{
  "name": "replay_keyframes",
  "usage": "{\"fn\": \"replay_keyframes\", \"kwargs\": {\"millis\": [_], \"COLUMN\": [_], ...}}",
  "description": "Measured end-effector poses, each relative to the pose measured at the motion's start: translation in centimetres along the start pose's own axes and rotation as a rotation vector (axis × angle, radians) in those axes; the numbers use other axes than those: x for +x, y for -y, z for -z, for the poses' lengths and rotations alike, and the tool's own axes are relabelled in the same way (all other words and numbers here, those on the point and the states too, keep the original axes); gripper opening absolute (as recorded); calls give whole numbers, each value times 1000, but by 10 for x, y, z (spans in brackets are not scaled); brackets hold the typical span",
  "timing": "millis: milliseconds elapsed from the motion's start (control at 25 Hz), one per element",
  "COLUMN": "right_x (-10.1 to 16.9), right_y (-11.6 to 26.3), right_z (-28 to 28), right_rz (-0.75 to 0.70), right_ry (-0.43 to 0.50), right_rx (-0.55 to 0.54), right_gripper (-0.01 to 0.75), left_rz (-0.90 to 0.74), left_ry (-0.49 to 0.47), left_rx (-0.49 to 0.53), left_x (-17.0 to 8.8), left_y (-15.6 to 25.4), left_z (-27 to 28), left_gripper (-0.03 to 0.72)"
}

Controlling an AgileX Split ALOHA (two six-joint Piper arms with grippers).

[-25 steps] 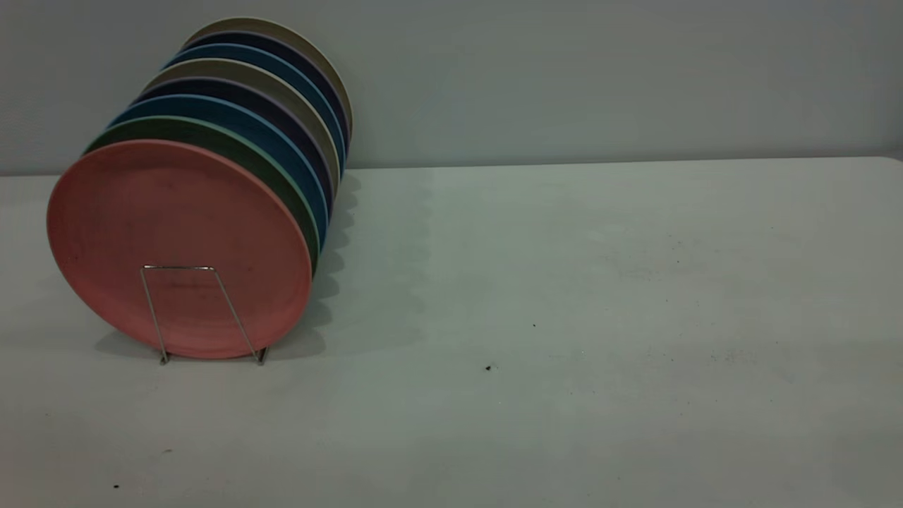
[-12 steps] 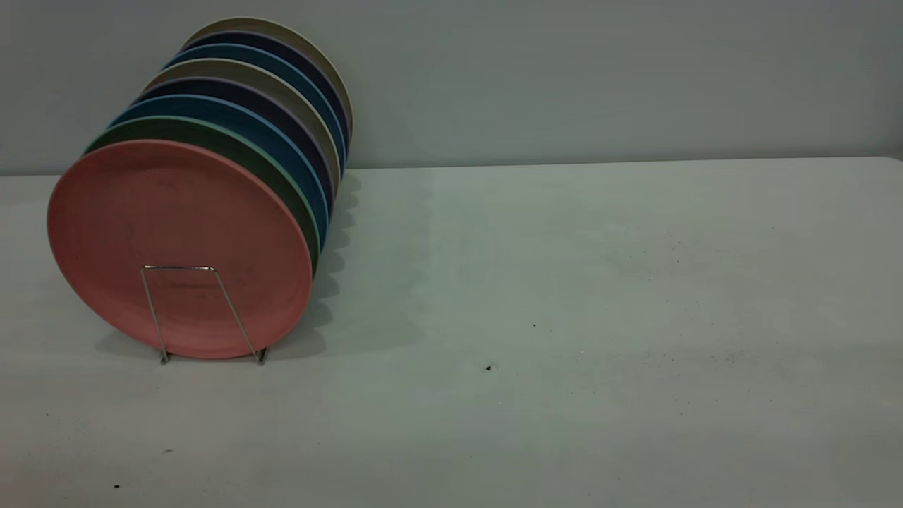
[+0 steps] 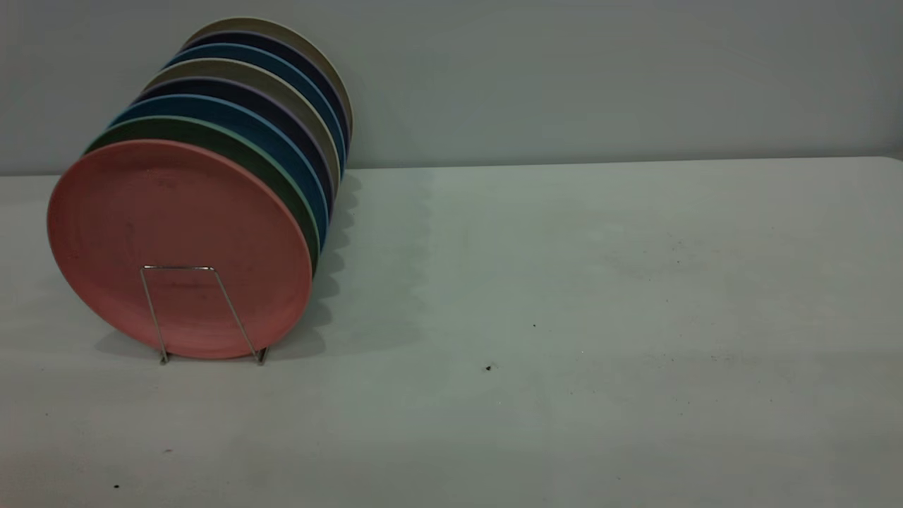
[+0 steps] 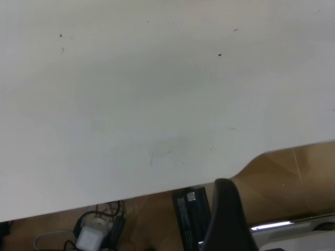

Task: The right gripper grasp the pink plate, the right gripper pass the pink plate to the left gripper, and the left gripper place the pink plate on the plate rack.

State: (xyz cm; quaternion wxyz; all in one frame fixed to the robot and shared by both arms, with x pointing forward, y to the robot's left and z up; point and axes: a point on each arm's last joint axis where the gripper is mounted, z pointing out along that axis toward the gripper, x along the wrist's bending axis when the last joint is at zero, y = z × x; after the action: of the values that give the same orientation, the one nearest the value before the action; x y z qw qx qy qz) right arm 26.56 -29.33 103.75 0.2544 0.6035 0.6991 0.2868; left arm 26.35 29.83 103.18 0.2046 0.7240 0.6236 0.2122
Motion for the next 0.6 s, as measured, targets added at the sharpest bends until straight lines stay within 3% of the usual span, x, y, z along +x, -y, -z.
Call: {"fn": "replay_keyframes", "kwargs": {"millis": [240,360,600], "right_x": [2,2,2], "right_y": [20,24,24], "right_z": [23,26,26], "right_rz": [7,8,8], "right_ry": [9,10,10], "right_rx": [-205,-225,-226], "right_gripper": [493,493,493], "left_rz": [0,12,26], "left_ry": [-1,-16,-71], "left_rx": [-2,-39,-250], "left_x": [0,0,-5], "left_y": [0,4,28], "left_z": [0,4,21], "left_gripper": [551,551,551]}}
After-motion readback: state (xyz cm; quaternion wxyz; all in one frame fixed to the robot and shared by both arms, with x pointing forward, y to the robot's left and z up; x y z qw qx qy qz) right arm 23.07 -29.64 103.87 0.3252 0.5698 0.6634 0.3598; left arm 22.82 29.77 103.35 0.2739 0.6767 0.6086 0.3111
